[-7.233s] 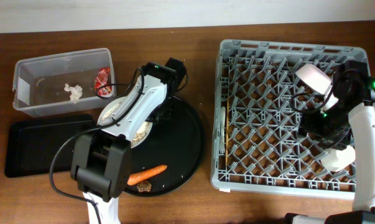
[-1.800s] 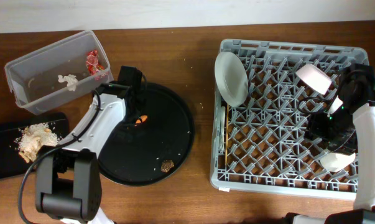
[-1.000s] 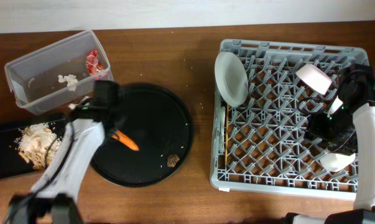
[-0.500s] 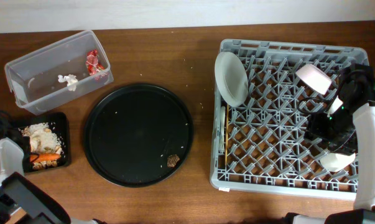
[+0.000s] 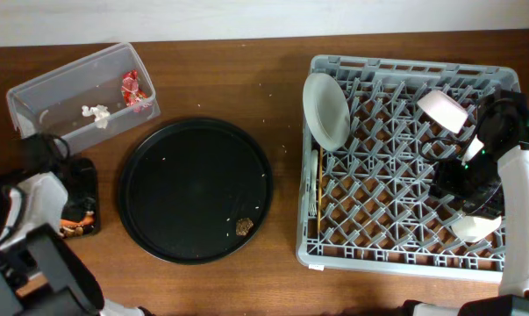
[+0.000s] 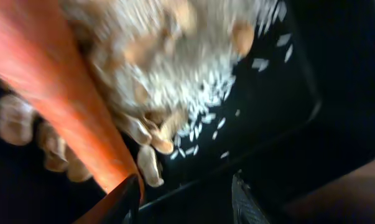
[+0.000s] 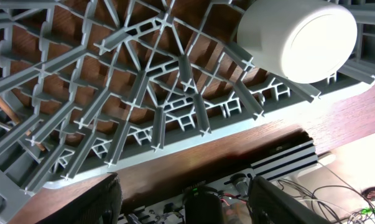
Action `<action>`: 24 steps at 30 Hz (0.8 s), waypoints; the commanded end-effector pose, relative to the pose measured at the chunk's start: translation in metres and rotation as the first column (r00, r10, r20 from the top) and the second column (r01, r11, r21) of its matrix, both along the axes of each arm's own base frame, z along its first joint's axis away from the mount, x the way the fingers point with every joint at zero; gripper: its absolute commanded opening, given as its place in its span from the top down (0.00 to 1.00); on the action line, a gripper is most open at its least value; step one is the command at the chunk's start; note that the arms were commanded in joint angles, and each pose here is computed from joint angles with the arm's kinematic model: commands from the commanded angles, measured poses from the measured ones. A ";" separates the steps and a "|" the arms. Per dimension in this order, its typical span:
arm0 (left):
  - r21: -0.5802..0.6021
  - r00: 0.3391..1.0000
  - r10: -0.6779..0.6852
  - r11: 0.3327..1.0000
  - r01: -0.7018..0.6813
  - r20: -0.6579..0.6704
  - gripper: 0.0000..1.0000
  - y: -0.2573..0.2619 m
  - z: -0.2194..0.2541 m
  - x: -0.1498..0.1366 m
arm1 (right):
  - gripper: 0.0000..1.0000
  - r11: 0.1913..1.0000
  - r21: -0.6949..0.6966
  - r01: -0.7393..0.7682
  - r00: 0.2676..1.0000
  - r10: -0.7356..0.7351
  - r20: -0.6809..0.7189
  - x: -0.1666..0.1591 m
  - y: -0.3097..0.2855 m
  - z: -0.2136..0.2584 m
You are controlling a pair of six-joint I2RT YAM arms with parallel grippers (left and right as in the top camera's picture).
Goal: Sort waste into correct bins and load items into the dishwasher rack
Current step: 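Grasp the brown scrap with the left gripper and drop it on the black tray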
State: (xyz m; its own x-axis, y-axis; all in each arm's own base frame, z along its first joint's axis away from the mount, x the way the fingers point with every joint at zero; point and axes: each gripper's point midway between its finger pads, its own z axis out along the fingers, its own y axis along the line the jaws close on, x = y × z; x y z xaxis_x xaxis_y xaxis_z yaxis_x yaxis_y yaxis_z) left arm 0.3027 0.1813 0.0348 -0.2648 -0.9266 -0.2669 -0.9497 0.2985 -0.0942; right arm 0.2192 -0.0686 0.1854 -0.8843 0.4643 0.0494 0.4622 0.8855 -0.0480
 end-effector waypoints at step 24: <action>-0.313 -0.046 -0.993 -0.078 0.947 0.107 0.20 -0.398 -0.026 -0.047 | 0.32 1.000 -0.002 0.012 1.000 -0.012 0.013 0.000 -0.001 0.003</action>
